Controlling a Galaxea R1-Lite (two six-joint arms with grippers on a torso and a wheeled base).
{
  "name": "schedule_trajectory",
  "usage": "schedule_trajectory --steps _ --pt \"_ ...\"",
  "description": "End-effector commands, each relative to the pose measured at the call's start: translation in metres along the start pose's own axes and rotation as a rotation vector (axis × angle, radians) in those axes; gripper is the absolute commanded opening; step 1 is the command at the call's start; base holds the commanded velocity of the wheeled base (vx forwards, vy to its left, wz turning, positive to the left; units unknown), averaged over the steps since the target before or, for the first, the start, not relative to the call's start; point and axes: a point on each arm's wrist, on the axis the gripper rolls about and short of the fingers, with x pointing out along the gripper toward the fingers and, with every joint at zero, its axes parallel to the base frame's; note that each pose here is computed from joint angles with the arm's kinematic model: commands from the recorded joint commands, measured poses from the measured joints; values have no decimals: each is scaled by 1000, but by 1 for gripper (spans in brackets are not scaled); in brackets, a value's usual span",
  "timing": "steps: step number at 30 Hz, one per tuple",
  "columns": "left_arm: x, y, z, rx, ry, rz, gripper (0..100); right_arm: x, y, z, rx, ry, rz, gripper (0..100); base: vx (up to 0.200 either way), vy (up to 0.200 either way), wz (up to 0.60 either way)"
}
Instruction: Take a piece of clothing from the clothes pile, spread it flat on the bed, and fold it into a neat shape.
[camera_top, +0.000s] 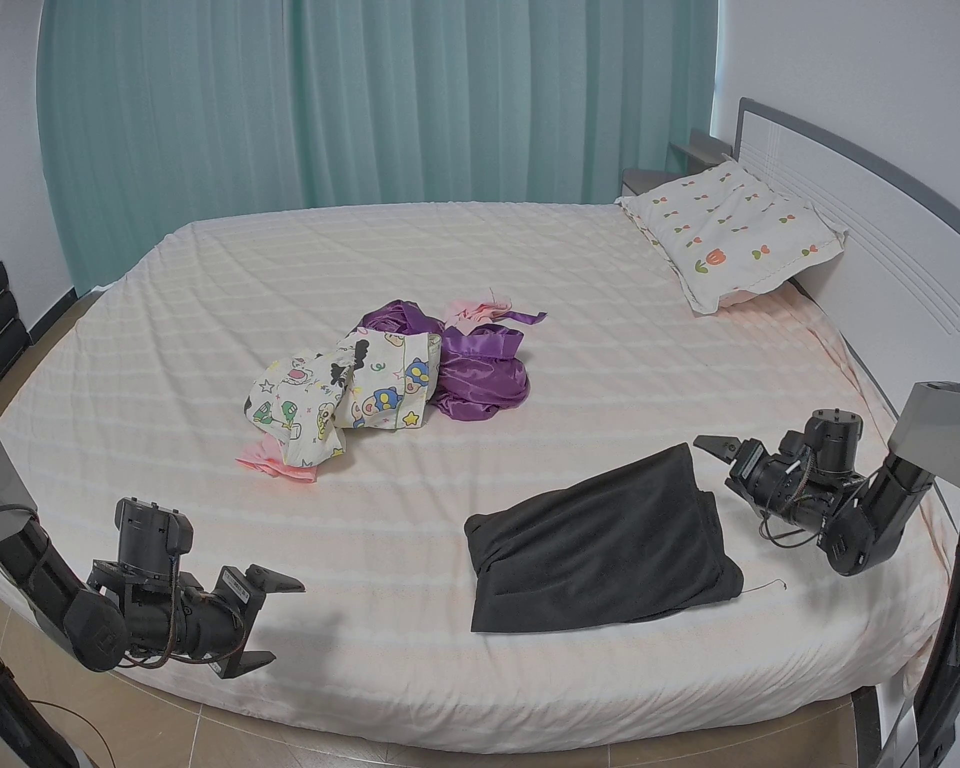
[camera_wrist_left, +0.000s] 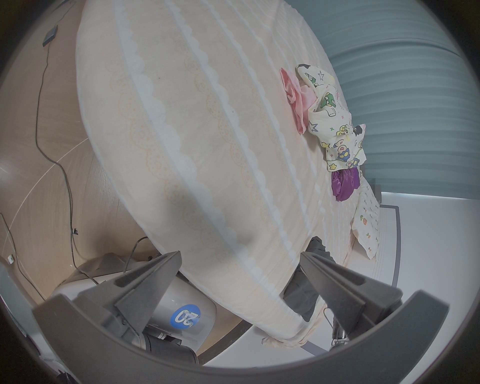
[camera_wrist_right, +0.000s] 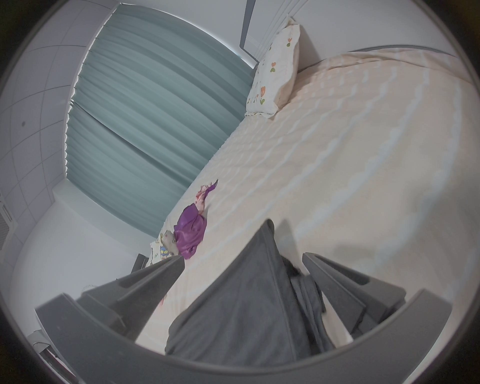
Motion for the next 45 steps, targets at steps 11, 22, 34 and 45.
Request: schedule_trajectory --steps 11,22,34,45 --pt "0 1 -1 5 2 3 100 -72 -3 -21 21 57 -84 100 0 -200 0" --pt "-1 -1 -1 12 -2 -6 100 -81 -5 -32 27 97 -108 100 0 -200 0" --pt "38 -61 -23 270 -99 -64 100 -83 -7 -36 33 116 -114 100 0 -33 0" --pt "84 -74 -13 439 -140 -21 100 -84 -6 -40 33 132 -112 100 0 0 0"
